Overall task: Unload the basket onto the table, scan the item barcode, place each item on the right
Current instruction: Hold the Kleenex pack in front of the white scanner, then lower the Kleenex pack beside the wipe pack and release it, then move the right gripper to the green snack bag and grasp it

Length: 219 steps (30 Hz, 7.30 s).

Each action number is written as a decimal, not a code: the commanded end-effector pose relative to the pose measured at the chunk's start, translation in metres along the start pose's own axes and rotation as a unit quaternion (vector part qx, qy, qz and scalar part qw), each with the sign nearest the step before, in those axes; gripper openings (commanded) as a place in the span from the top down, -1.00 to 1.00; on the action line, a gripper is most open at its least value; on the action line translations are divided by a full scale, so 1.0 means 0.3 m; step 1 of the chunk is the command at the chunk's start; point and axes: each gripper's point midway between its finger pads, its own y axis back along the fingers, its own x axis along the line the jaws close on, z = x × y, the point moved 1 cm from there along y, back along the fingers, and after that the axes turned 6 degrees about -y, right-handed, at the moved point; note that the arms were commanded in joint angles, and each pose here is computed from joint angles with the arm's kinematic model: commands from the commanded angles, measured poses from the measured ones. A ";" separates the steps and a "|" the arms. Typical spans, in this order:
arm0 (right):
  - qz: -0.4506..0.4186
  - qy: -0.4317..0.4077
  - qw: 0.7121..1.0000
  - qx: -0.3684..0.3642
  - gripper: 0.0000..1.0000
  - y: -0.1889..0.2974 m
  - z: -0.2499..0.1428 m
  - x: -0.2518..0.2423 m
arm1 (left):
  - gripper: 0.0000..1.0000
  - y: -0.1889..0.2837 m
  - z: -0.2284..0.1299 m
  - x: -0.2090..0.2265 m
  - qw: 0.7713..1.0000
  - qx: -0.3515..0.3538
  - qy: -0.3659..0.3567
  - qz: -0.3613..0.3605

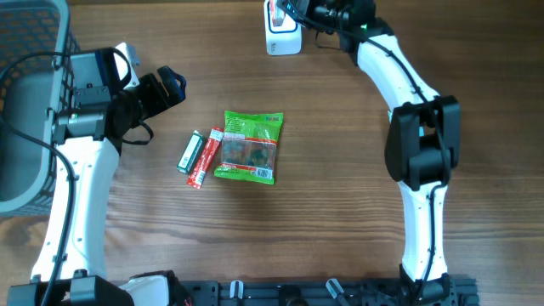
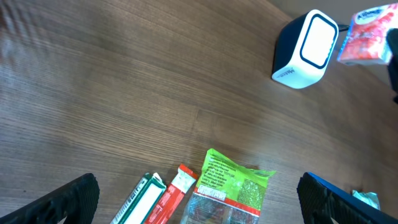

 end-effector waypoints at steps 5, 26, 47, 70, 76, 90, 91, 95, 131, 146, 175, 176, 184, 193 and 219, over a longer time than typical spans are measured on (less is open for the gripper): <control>-0.020 -0.059 0.998 0.000 0.92 -0.075 -0.047 -0.159 | -1.00 0.012 0.006 -0.001 1.000 -0.005 -0.010 -0.001; -0.008 -0.068 0.998 0.012 0.91 0.015 0.005 -0.118 | -1.00 0.012 0.006 -0.001 1.000 -0.005 -0.010 -0.001; -0.459 0.027 0.855 0.239 0.91 0.772 -0.390 -0.146 | -1.00 0.012 0.006 -0.001 1.000 -0.005 -0.010 -0.001; -0.482 0.048 0.845 0.225 -0.21 0.821 -0.565 -0.302 | -1.00 0.012 0.006 -0.001 1.000 -0.005 -0.010 -0.001; -0.449 0.031 0.858 0.245 -0.23 0.828 -0.625 -0.249 | -1.00 0.012 0.006 -0.001 1.000 -0.005 -0.010 -0.001; -0.512 0.017 0.835 0.203 -0.19 0.862 -0.794 -0.520 | -1.00 0.012 0.006 -0.001 1.000 -0.005 -0.010 -0.001; -0.529 0.010 0.827 0.189 -0.19 0.875 -0.783 -0.530 | -1.00 0.012 0.006 -0.001 1.000 -0.005 -0.010 -0.001; -0.540 0.011 0.823 0.175 -0.20 0.880 -0.766 -0.537 | -1.00 0.012 0.006 -0.001 1.000 -0.005 -0.010 -0.001; -0.116 0.123 0.965 0.199 -0.99 0.638 -0.774 0.022 | -1.00 0.012 0.006 -0.001 1.000 -0.005 -0.010 -0.001; -0.136 0.415 0.857 0.274 -1.00 0.339 -0.787 0.212 | -1.00 0.012 0.006 -0.001 1.000 -0.005 -0.010 -0.001; -0.292 0.292 0.814 0.409 0.91 0.423 -0.867 -0.314 | -1.00 0.012 0.006 -0.001 1.000 -0.005 -0.010 -0.001; -0.296 0.265 0.818 0.416 0.92 0.454 -0.877 -0.294 | -1.00 0.012 0.006 -0.001 1.000 -0.005 -0.010 -0.001; -0.234 0.279 0.852 0.377 -0.22 0.470 -0.823 -0.105 | -1.00 0.012 0.006 -0.001 1.000 -0.005 -0.010 -0.001; -0.117 0.391 0.867 0.287 -0.42 0.266 -0.733 -0.040 | -1.00 0.012 0.006 -0.001 1.000 -0.005 -0.010 -0.001; -0.077 0.465 0.812 0.345 -0.61 0.135 -0.929 -0.121 | -1.00 0.012 0.006 -0.001 1.000 -0.005 -0.010 -0.001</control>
